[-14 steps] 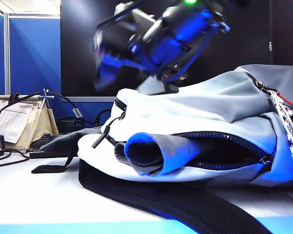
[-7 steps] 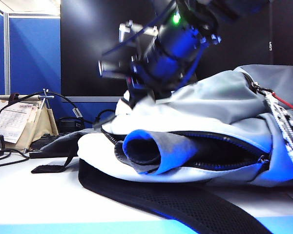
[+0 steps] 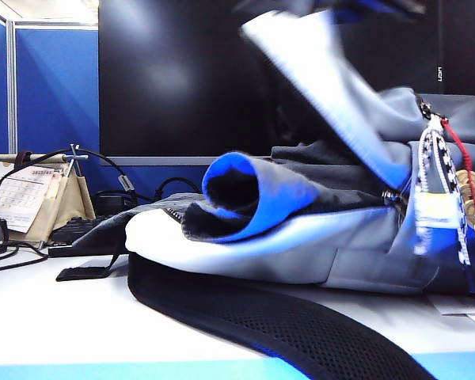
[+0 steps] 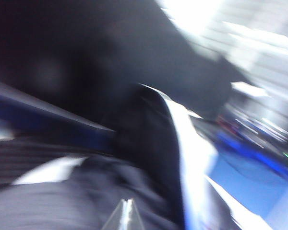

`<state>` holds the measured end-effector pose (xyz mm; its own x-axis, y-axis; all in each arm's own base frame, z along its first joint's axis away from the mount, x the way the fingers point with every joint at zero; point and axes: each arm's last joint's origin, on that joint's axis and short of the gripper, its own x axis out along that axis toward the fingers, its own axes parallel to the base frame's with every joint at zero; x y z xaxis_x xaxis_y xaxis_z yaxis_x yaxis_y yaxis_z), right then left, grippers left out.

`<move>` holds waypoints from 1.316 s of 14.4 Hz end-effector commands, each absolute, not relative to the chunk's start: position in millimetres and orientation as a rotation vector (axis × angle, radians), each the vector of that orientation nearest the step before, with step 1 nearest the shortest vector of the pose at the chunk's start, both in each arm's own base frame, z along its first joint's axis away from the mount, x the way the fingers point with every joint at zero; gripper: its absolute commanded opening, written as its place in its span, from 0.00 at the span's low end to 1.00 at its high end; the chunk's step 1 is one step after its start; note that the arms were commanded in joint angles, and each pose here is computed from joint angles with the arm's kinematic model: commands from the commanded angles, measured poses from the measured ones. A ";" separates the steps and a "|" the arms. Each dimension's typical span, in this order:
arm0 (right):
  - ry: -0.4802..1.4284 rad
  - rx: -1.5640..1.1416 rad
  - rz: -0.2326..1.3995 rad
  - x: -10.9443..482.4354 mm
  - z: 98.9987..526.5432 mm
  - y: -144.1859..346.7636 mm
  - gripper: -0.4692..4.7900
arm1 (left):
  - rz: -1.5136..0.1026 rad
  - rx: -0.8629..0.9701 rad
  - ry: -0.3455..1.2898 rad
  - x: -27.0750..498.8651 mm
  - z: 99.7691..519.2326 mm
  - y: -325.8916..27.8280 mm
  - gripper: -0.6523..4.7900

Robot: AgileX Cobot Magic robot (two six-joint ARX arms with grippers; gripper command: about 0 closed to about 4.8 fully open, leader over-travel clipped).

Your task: Take the gray clothes out of the backpack.

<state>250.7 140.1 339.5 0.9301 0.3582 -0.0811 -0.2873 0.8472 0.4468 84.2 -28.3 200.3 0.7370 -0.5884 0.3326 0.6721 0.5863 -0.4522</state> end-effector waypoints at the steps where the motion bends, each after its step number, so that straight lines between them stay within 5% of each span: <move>1: 0.119 0.671 0.504 251.2 362.6 116.7 0.09 | -0.890 -0.466 -0.152 80.8 200.0 -44.2 0.12; 3: 0.117 0.679 0.573 248.8 367.8 110.6 0.09 | -0.933 -0.446 -0.054 84.6 193.5 -59.1 0.12; 6: 0.126 0.675 0.615 243.7 371.3 109.4 0.09 | -0.867 -0.129 0.014 112.0 205.0 -95.3 0.19; 9: 0.192 0.679 0.714 241.5 369.2 111.8 0.09 | -0.874 0.102 0.068 175.1 223.2 -144.6 0.57; 12: 0.212 0.676 0.746 240.4 368.9 112.3 0.09 | -0.937 0.133 0.162 227.4 218.6 -187.6 0.99; 16: 0.245 0.673 0.760 240.0 366.5 112.6 0.09 | -1.069 0.121 0.197 268.2 209.5 -224.4 1.00; 19: 0.246 0.673 0.765 239.7 366.7 113.1 0.09 | -1.026 0.132 0.234 300.9 190.4 -248.5 1.00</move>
<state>243.8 113.9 351.8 0.7165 0.6950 -0.0606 -0.4893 0.5625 0.6664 294.7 -243.7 192.1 0.4830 -0.8369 -0.2575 0.8649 0.5018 -0.0085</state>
